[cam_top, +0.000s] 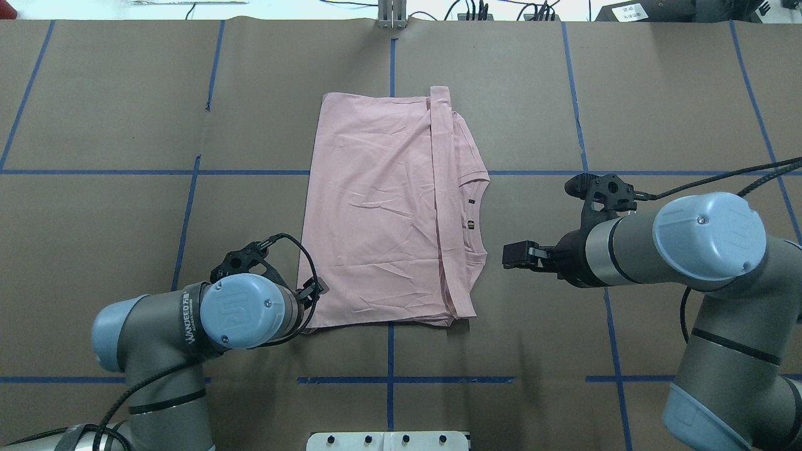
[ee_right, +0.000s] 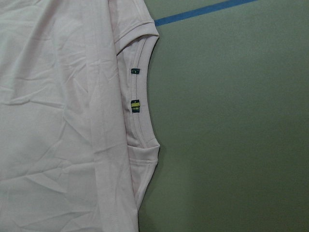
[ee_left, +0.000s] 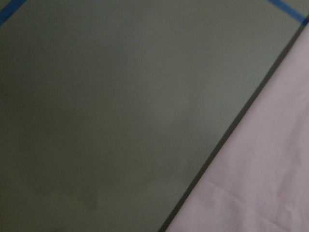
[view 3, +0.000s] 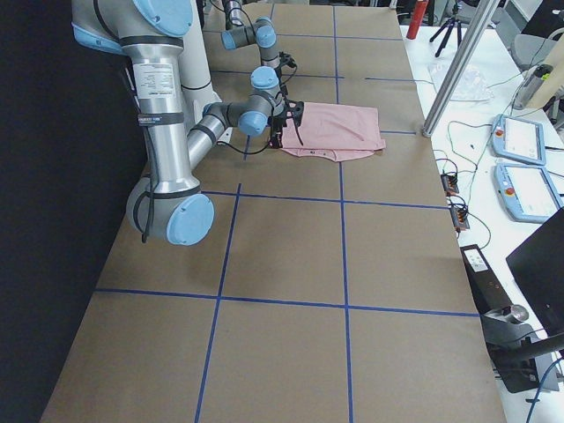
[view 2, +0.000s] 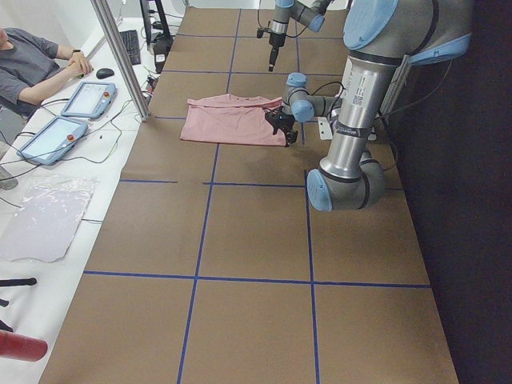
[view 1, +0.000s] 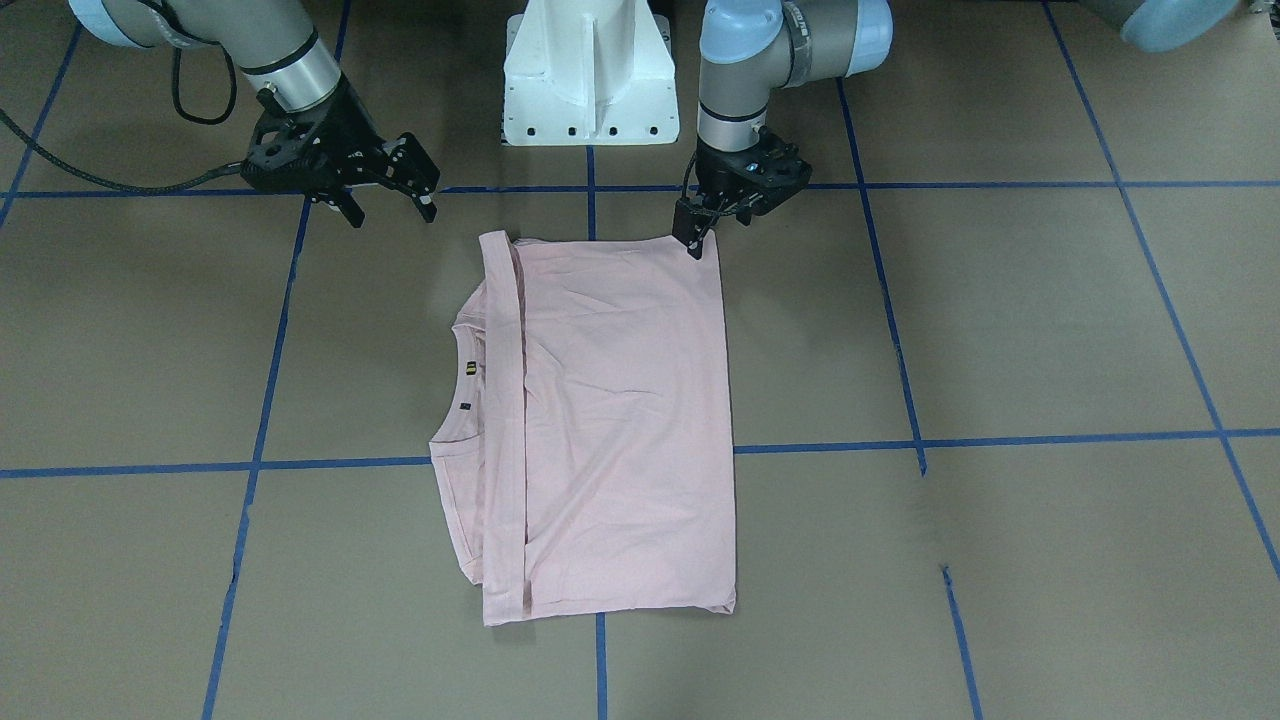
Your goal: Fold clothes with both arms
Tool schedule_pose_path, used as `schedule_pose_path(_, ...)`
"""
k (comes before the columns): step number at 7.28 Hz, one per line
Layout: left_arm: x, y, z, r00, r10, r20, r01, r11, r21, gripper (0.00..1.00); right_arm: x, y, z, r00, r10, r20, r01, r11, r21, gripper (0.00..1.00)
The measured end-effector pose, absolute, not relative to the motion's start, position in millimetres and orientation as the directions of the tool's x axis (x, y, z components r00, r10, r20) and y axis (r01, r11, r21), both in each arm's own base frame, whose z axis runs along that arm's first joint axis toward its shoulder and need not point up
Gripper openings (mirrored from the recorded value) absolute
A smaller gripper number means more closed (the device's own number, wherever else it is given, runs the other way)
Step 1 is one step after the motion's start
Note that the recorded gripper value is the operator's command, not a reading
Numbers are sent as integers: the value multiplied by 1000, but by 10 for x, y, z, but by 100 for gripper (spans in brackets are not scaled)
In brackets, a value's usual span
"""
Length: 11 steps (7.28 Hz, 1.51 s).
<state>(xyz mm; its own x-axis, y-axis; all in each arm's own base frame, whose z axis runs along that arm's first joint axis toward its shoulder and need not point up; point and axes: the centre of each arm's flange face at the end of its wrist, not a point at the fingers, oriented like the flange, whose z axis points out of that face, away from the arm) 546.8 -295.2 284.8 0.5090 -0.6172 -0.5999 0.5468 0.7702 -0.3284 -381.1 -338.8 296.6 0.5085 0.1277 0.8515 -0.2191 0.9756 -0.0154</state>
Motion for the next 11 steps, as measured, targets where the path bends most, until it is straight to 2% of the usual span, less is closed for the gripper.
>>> schedule_pose_path(2,5584,-2921,2876,517,-620,-591,559,767,-316,93,-3810,-3394,2969,510,128,851,-225,974,-12,100)
schedule_pose_path(3,5624,-2936,2897,519,-619,-589,565,766,-307,83,-3810,-3396,2973,510,129,850,-226,974,-12,100)
schedule_pose_path(4,5640,-2942,2897,520,-618,-590,567,766,-303,62,-3808,-3399,2974,511,129,850,-227,974,-12,100)
schedule_pose_path(5,5645,-2943,2885,518,-618,-592,567,766,-303,36,-3803,-3405,2975,511,129,850,-228,974,-11,100)
schedule_pose_path(6,5642,-2943,2876,517,-617,-593,567,766,-304,17,-3798,-3409,2978,511,130,850,-229,973,-11,100)
schedule_pose_path(8,5636,-2932,2858,514,-616,-597,565,767,-305,1,-3792,-3410,2978,511,130,850,-230,973,-11,100)
schedule_pose_path(11,5615,-2917,2830,513,-611,-603,559,771,-305,0,-3790,-3414,2982,511,131,849,-231,973,-11,100)
